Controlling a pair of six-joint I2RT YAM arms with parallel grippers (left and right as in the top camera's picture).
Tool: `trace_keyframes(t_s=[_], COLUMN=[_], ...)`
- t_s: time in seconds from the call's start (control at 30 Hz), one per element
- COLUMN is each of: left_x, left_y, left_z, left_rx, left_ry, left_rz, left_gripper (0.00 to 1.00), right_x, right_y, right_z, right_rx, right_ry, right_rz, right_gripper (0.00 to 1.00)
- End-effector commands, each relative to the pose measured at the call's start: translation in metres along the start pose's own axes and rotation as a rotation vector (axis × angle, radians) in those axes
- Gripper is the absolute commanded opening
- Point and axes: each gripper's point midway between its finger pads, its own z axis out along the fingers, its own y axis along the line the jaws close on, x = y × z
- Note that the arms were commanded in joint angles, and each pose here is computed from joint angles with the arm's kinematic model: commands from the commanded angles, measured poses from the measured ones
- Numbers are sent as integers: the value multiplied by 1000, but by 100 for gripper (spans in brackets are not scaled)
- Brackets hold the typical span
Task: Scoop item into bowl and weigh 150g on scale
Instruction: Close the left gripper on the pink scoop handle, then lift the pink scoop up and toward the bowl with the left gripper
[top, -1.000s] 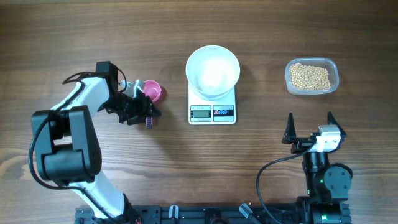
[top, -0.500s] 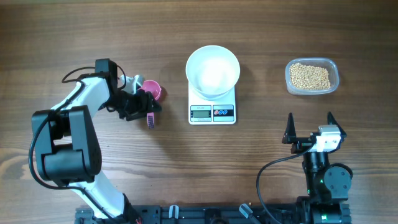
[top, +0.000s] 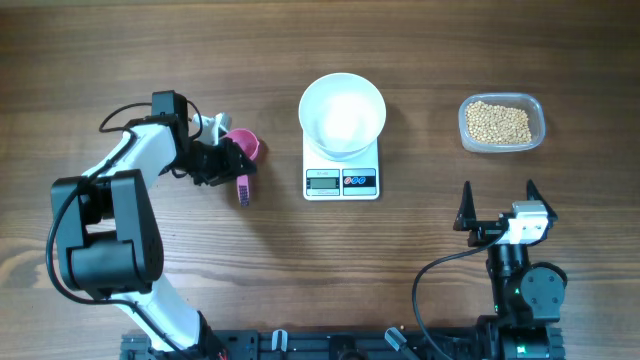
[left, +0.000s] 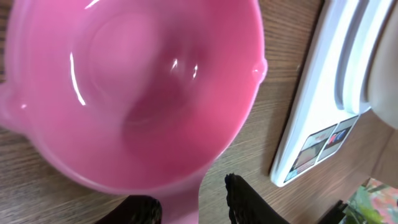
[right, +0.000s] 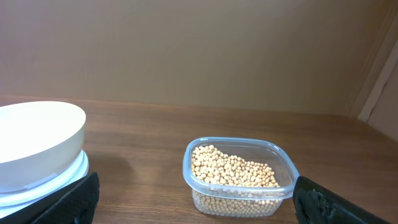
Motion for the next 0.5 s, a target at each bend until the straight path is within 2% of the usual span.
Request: trace_keyframes(t_s=[0.0, 0.13, 0.2, 0.27, 0.47], left_x=[3, 3, 3, 3, 9], left_y=[-2, -2, -2, -2, 4], left_z=[4, 4, 4, 4, 19], left_rx=[30, 30, 30, 30, 49], left_ry=[15, 15, 16, 15, 61], left_rz=[-18, -18, -21, -21, -71], left_gripper=[37, 39, 52, 55, 54], right_x=[-2, -2, -2, -2, -2], right_y=[-1, -1, -1, -1, -1], right_z=[0, 0, 0, 0, 0], right_rx=[10, 9, 9, 9, 9], right_ry=[-9, -9, -9, -9, -9], right_rz=[-6, -5, -5, -5, -5], right_gripper=[100, 100, 100, 100, 100])
